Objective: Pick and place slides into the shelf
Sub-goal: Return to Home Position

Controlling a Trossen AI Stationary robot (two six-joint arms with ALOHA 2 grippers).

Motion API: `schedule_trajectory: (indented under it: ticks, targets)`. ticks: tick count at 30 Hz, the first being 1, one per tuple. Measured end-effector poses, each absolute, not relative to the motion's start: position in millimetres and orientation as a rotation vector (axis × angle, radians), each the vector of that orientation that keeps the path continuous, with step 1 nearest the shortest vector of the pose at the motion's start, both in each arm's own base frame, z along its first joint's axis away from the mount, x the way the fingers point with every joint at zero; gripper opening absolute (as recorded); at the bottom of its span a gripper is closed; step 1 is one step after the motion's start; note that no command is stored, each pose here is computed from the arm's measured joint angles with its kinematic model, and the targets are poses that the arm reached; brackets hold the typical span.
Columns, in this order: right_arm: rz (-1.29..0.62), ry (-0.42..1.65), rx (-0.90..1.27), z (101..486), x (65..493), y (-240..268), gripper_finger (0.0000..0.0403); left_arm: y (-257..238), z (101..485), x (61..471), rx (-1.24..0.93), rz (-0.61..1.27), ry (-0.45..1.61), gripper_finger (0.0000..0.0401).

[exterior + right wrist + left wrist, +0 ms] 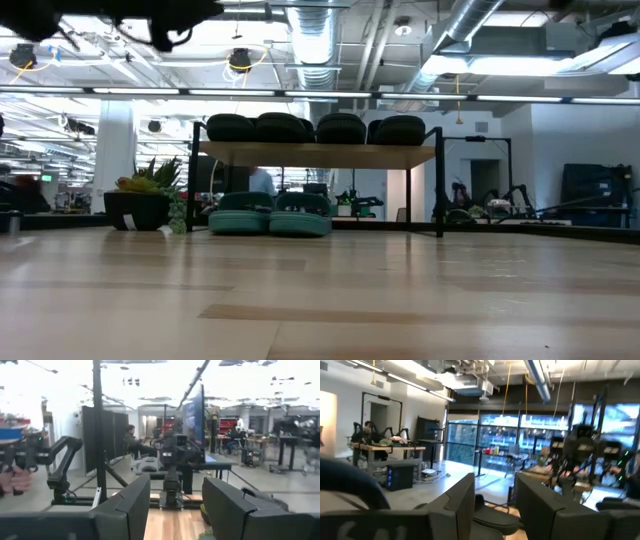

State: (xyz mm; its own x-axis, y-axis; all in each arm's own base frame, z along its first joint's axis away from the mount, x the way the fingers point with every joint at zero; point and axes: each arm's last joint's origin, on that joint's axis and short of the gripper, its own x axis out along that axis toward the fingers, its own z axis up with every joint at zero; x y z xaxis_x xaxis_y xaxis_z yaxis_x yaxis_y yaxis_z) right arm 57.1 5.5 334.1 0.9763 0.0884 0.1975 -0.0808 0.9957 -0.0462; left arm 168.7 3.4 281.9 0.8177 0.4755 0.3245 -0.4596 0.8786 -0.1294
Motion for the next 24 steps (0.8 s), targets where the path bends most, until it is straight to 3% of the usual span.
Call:
schedule_trajectory:
  ticks: [13, 24]
  targets:
    - [-0.003, -0.271, 0.063, 290.7, 43.3, 1.3, 0.0169, -1.8, 241.1, 139.4, -0.132, 0.575, -0.407, 0.0125]
    - [-0.008, -0.27, 0.083, 288.6, 45.3, 1.2, 0.0169, -2.7, 230.2, 96.4, -0.109, 0.606, -0.602, 0.0125]
